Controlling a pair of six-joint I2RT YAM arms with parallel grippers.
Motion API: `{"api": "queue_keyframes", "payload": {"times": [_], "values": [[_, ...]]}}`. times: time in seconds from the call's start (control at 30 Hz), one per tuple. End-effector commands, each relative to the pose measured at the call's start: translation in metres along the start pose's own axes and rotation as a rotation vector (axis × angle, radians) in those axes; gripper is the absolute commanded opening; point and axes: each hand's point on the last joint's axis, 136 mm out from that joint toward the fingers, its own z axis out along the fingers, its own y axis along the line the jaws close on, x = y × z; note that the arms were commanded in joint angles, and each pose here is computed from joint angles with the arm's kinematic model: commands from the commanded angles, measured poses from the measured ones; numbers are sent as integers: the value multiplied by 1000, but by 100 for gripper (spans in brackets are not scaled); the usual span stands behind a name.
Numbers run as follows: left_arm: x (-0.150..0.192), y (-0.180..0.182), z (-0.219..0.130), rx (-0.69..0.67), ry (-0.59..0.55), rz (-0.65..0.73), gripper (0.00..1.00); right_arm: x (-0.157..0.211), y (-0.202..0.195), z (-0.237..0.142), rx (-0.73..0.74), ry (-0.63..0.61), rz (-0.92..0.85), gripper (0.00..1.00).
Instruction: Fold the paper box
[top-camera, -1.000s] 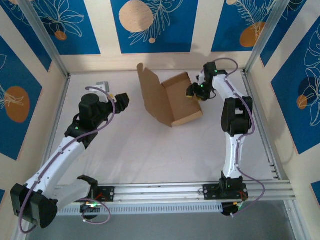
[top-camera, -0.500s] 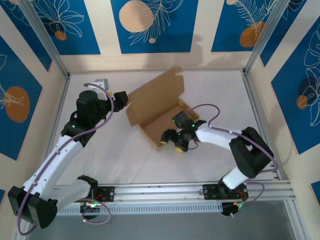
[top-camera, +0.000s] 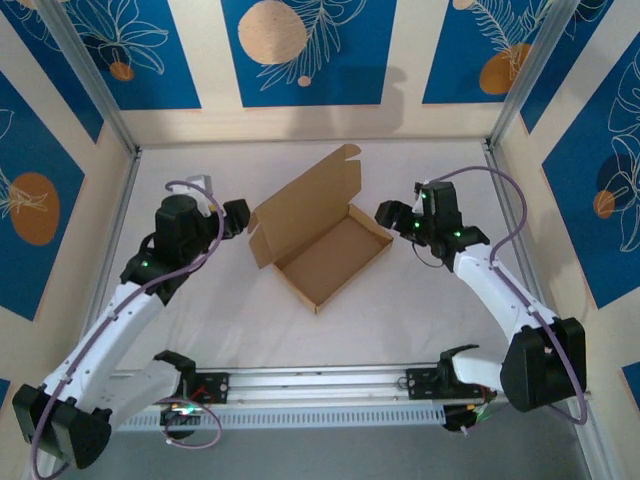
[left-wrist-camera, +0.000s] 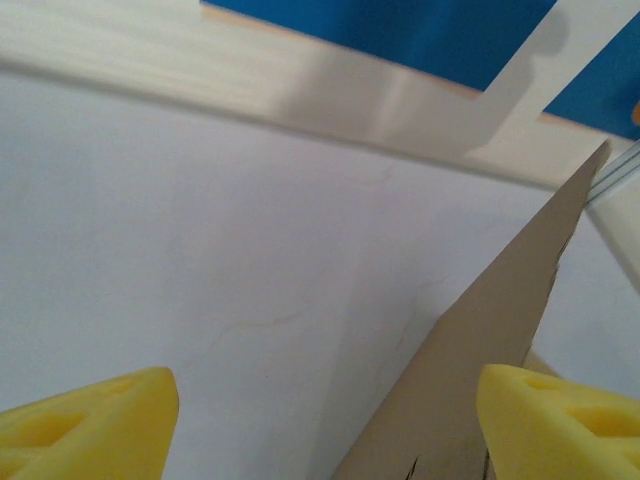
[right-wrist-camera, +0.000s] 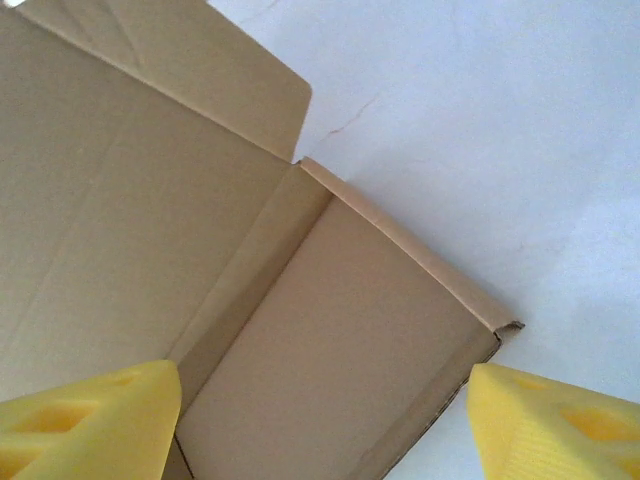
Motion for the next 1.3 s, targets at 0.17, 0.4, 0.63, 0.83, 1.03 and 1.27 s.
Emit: {"api": "queue_keyframes", "payload": {"times": [0.17, 0.4, 0.63, 0.83, 1.03, 1.27], "values": [[70, 26, -13, -59, 127, -190, 72, -15, -13, 52, -137, 202, -10, 75], [129, 22, -28, -58, 203, -197, 70, 9, -11, 104, -86, 367, -125, 74], [128, 27, -35, -69, 180, -165, 71, 30, -32, 122, 54, 428, -169, 66], [103, 22, -38, -76, 122, -102, 73, 44, -48, 117, 131, 407, -96, 44], [88, 33, -43, -143, 69, -36, 75, 63, -60, 93, 244, 338, -48, 33], [90, 31, -28, -162, 89, 78, 75, 91, -60, 67, 289, 283, -22, 31]]}}
